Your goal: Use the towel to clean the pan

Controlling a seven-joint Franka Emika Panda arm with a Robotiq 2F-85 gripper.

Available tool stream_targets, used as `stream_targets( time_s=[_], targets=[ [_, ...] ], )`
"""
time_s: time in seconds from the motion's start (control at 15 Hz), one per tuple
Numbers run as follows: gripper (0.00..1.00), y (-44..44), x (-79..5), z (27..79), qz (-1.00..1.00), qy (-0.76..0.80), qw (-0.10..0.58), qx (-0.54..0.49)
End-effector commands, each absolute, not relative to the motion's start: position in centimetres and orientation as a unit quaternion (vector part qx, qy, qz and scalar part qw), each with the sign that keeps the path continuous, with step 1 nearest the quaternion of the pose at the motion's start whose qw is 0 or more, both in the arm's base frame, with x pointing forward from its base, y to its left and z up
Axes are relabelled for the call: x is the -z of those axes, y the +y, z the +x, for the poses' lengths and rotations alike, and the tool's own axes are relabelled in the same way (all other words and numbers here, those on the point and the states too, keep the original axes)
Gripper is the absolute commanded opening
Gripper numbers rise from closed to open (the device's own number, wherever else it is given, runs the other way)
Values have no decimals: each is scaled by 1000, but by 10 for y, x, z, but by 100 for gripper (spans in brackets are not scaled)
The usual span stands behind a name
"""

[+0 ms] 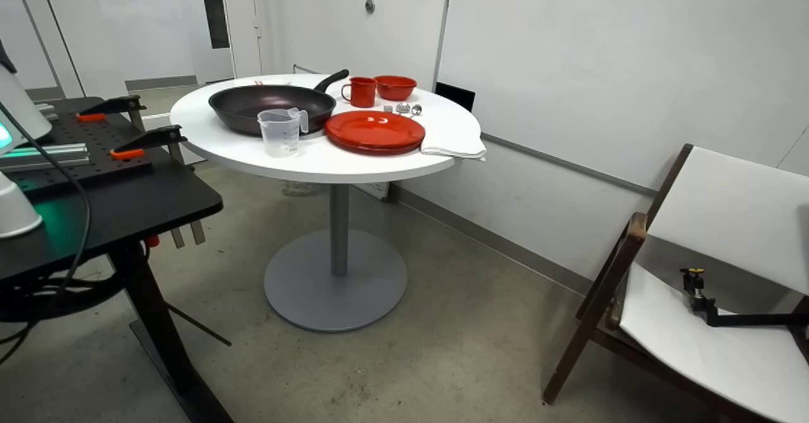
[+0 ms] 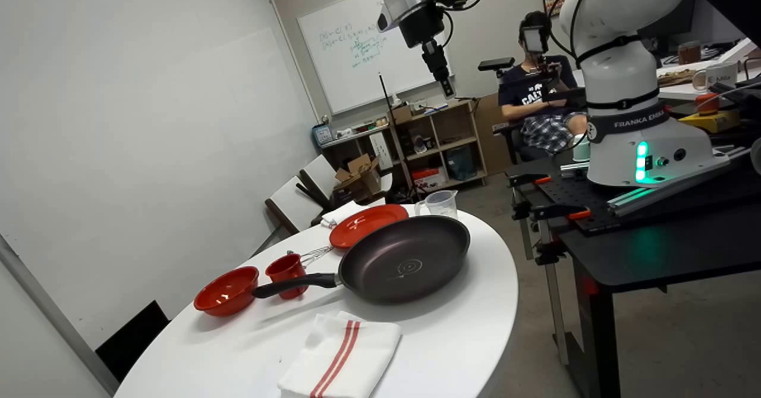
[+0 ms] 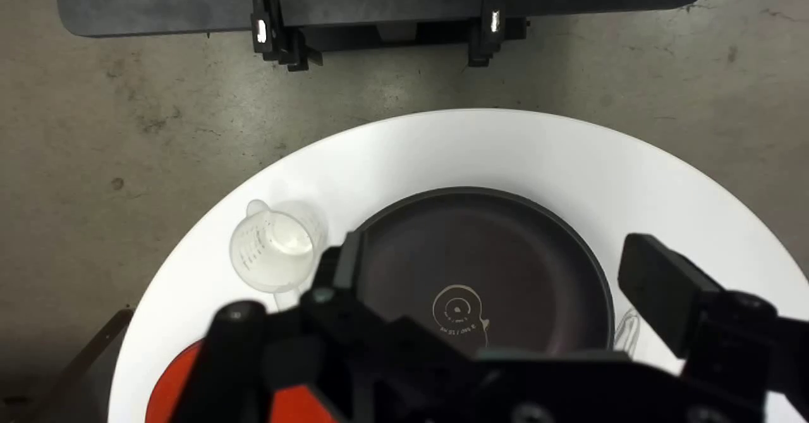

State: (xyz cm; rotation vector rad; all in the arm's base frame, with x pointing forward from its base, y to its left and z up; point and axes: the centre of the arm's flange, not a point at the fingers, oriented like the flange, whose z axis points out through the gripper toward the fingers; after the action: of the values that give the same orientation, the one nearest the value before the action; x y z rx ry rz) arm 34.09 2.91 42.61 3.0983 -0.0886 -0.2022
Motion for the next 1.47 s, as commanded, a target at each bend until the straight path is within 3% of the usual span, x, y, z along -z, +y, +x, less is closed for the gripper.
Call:
stream_targets(
  time_s=[0.0, 0.67, 1.4],
  targets=[
    [100, 29, -426, 341, 997, -29, 18, 65],
    [100, 41, -416, 358, 996, -20, 42, 75],
    [100, 155, -360, 504, 977, 154, 126, 70]
  ],
)
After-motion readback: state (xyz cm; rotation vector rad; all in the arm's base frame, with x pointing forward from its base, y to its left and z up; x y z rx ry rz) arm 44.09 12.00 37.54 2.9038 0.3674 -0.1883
